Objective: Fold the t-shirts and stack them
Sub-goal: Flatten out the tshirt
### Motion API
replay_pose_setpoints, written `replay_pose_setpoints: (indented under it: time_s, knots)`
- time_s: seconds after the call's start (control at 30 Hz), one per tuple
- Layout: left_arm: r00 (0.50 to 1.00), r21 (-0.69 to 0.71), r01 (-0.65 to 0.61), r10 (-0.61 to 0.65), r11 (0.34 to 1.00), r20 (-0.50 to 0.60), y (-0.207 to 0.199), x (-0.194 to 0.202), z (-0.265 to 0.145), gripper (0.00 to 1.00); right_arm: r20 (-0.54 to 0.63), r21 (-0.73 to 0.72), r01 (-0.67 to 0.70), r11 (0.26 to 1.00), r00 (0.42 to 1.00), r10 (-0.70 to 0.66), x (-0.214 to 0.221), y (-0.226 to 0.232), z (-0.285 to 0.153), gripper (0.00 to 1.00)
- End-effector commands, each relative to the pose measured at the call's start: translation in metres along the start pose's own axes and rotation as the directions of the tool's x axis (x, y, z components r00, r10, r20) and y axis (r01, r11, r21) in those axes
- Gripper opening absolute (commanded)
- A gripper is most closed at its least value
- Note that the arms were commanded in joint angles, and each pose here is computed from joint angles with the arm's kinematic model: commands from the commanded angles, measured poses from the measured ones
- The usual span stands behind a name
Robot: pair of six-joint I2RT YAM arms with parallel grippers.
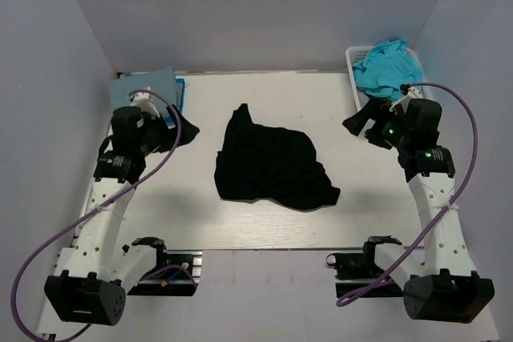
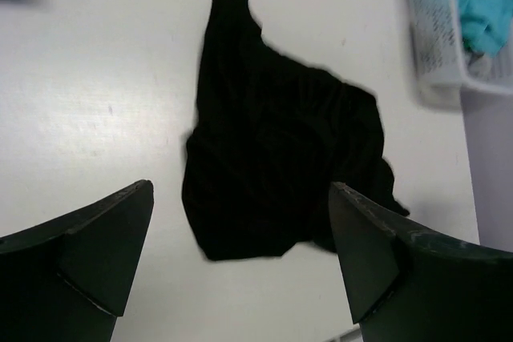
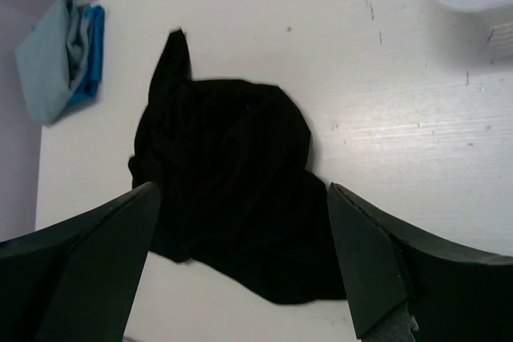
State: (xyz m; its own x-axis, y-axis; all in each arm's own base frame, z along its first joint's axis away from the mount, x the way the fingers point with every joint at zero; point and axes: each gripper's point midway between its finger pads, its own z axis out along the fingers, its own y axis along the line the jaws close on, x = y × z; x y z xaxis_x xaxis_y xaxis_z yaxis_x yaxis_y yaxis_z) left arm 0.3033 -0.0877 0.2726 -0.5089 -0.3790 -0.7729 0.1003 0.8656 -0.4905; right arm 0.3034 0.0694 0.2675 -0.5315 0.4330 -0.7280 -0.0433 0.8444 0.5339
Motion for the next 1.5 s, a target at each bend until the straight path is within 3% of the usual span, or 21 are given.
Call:
replay_pose_setpoints:
  time_s: [0.0,0.17,0.3,0.4,0.53,0.63,0.77,0.87,1.07,1.2,1.23,1.27,1.3,1.33,1.37,1.4,1.47]
  knots:
    - [0.977,0.029,0.073,-0.066,0.997,-0.203,0.009,0.061,0.017,1.0,-0.094,-0.06,0.087,0.994,0.991,-0.092,0.01,0.014,-0.007,0.9]
    - [0.942,0.011,0.108,-0.099,0.994,-0.322,0.025,0.103,0.032,1.0,-0.283,0.063,0.118,0.991,0.954,-0.096,0.067,-0.014,-0.003,0.9]
    - [0.925,0.103,0.167,-0.12,0.981,-0.359,0.014,0.13,0.042,0.98,-0.459,0.194,0.141,0.971,0.887,-0.038,0.131,-0.046,-0.004,0.9]
    - [0.902,0.057,0.172,-0.133,0.984,-0.411,0.021,0.157,0.05,0.95,-0.564,0.279,0.179,0.943,0.826,0.01,0.179,-0.072,-0.003,0.9]
    - [0.869,-0.03,0.111,-0.112,0.993,-0.482,0.029,0.187,0.061,0.92,-0.521,0.267,0.169,0.949,0.854,-0.005,0.188,-0.069,0.005,0.9]
    - [0.844,-0.121,0.056,-0.111,0.991,-0.524,0.043,0.208,0.07,0.91,-0.551,0.275,0.177,0.945,0.835,0.004,0.206,-0.076,0.009,0.9]
    - [0.815,-0.164,-0.029,-0.072,0.986,-0.575,0.047,0.23,0.077,0.89,-0.554,0.393,0.222,0.892,0.832,0.037,0.221,-0.107,0.015,0.9]
    - [0.809,-0.189,-0.049,-0.072,0.981,-0.584,0.05,0.24,0.082,0.85,-0.534,0.396,0.238,0.887,0.845,0.011,0.218,-0.111,0.02,0.9]
    - [0.802,-0.175,-0.054,-0.061,0.983,-0.594,0.041,0.255,0.093,0.66,-0.511,0.323,0.208,0.923,0.86,-0.015,0.223,-0.103,0.034,0.9]
    - [0.784,-0.17,-0.07,-0.051,0.983,-0.618,0.04,0.266,0.092,0.42,-0.52,0.277,0.228,0.933,0.852,-0.053,0.233,-0.105,0.041,0.87]
    - [0.785,-0.168,-0.08,-0.042,0.983,-0.619,0.039,0.267,0.092,0.39,-0.517,0.268,0.222,0.938,0.854,-0.055,0.235,-0.104,0.044,0.84]
    - [0.787,-0.174,-0.085,-0.041,0.981,-0.616,0.039,0.265,0.092,0.34,-0.52,0.27,0.214,0.939,0.853,-0.045,0.237,-0.104,0.047,0.74]
    - [0.791,-0.17,-0.083,-0.039,0.982,-0.61,0.037,0.262,0.092,0.24,-0.524,0.269,0.21,0.94,0.851,-0.04,0.239,-0.104,0.047,0.44]
    - [0.799,-0.16,-0.074,-0.037,0.984,-0.601,0.031,0.26,0.091,0.17,-0.517,0.267,0.205,0.942,0.855,-0.04,0.239,-0.103,0.048,0.38]
    - [0.809,-0.148,-0.068,-0.032,0.987,-0.586,0.026,0.253,0.092,0.08,-0.501,0.264,0.196,0.944,0.865,-0.04,0.235,-0.1,0.05,0.13]
    - [0.825,-0.157,-0.064,-0.036,0.985,-0.564,0.024,0.245,0.093,0.0,-0.48,0.256,0.186,0.948,0.876,-0.042,0.228,-0.094,0.05,0.0]
    - [0.863,-0.15,-0.064,-0.02,0.987,-0.504,0.014,0.22,0.091,0.0,-0.451,0.253,0.163,0.954,0.892,-0.033,0.213,-0.083,0.048,0.0]
